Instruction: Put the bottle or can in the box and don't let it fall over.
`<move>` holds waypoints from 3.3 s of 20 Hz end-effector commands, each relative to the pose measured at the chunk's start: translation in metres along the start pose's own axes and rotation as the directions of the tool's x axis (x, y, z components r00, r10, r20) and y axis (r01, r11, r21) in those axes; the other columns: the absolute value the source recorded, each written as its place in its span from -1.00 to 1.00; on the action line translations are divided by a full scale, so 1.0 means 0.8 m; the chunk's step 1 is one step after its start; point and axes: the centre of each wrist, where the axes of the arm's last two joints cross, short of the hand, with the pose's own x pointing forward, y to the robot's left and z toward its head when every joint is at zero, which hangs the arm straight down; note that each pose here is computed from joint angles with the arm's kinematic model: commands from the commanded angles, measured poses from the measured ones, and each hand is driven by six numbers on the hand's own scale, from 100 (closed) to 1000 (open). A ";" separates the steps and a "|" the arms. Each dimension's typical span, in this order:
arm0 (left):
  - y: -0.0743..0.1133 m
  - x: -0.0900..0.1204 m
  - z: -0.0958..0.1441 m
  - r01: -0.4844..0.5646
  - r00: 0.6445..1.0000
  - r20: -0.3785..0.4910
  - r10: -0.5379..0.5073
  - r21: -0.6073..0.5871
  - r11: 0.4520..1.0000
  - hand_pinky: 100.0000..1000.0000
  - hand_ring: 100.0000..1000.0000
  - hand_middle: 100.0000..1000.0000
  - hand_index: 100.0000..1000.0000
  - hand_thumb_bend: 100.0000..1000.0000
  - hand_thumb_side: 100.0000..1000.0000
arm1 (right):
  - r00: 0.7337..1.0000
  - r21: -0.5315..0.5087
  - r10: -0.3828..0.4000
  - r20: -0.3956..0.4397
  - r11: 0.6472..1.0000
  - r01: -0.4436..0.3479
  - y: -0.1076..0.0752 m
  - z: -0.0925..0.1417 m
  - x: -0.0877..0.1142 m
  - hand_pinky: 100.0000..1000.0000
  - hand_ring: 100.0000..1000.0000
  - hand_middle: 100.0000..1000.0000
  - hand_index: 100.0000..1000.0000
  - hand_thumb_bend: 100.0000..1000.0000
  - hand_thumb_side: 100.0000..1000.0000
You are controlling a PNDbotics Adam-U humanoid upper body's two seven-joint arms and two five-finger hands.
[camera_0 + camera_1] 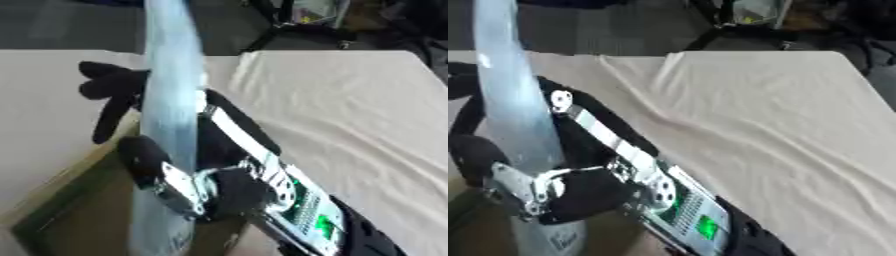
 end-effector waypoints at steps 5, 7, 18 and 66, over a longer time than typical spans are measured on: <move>0.005 0.014 -0.005 0.029 0.999 0.031 -0.029 -0.007 1.000 1.00 1.00 0.95 0.36 -1.00 0.39 | 0.983 -0.094 0.183 0.021 0.979 -0.180 -0.022 0.015 -0.034 1.00 1.00 0.51 0.85 -1.00 -0.18; 0.006 0.014 -0.005 0.029 0.999 0.031 -0.028 -0.005 1.000 1.00 1.00 0.95 0.36 -1.00 0.39 | 0.977 -0.116 0.214 0.023 0.971 -0.210 -0.025 0.017 -0.042 1.00 1.00 0.63 0.91 -1.00 -0.18; 0.009 0.013 -0.001 0.038 0.999 0.015 -0.038 0.003 0.999 1.00 1.00 0.94 0.36 -1.00 0.38 | 0.938 0.105 0.340 -0.063 0.937 -0.333 -0.023 0.032 -0.045 1.00 1.00 1.00 1.00 -1.00 -0.04; 0.019 0.007 0.016 0.061 0.997 -0.057 -0.061 0.010 0.998 1.00 1.00 0.93 0.37 -1.00 0.35 | 0.976 -0.379 -0.115 -0.184 0.925 0.038 -0.192 0.114 0.122 1.00 1.00 0.90 1.00 -1.00 -0.16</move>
